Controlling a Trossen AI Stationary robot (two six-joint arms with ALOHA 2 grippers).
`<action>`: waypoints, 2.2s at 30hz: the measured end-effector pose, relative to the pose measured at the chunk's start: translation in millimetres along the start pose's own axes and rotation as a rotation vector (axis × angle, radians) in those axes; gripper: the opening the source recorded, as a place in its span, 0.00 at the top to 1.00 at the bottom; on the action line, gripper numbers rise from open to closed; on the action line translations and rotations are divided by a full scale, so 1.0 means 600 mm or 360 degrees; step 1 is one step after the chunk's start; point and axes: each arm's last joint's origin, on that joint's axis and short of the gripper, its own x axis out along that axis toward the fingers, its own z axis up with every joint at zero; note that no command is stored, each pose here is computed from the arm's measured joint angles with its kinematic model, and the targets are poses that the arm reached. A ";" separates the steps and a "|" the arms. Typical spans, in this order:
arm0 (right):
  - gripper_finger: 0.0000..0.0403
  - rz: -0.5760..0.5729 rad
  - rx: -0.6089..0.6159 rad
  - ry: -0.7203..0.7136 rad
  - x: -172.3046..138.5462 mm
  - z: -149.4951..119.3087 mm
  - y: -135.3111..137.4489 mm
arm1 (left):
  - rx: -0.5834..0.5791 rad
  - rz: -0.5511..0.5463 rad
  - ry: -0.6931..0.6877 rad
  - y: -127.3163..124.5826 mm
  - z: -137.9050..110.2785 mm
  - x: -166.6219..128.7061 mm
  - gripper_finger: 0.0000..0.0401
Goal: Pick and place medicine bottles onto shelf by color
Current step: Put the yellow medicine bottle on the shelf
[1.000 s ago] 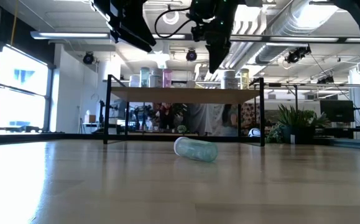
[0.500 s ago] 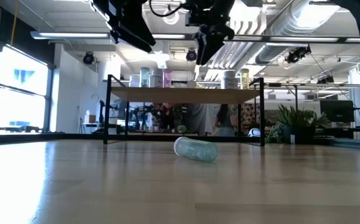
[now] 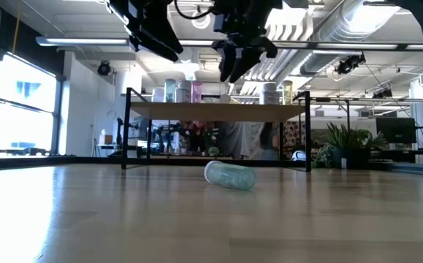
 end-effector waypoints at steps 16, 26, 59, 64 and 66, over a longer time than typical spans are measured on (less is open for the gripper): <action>0.62 -0.0049 -0.0087 0.0198 0.060 -0.007 0.021 | -0.0013 -0.0001 0.0000 0.000 0.000 0.000 0.47; 0.62 -0.0056 -0.0085 0.0239 0.068 -0.011 0.024 | -0.0042 -0.0001 0.0000 0.000 0.000 0.000 0.47; 0.62 -0.0066 -0.0436 0.0501 0.013 -0.005 0.016 | 0.0004 -0.0001 0.0000 0.000 0.000 0.000 0.47; 0.62 -0.0045 -0.0478 0.0502 0.013 -0.005 0.018 | 0.0055 -0.0001 -0.0001 0.000 0.000 0.000 0.47; 0.62 -0.0028 -0.0547 0.0505 0.014 -0.006 0.018 | 0.0052 -0.0001 -0.0001 0.000 0.000 0.000 0.47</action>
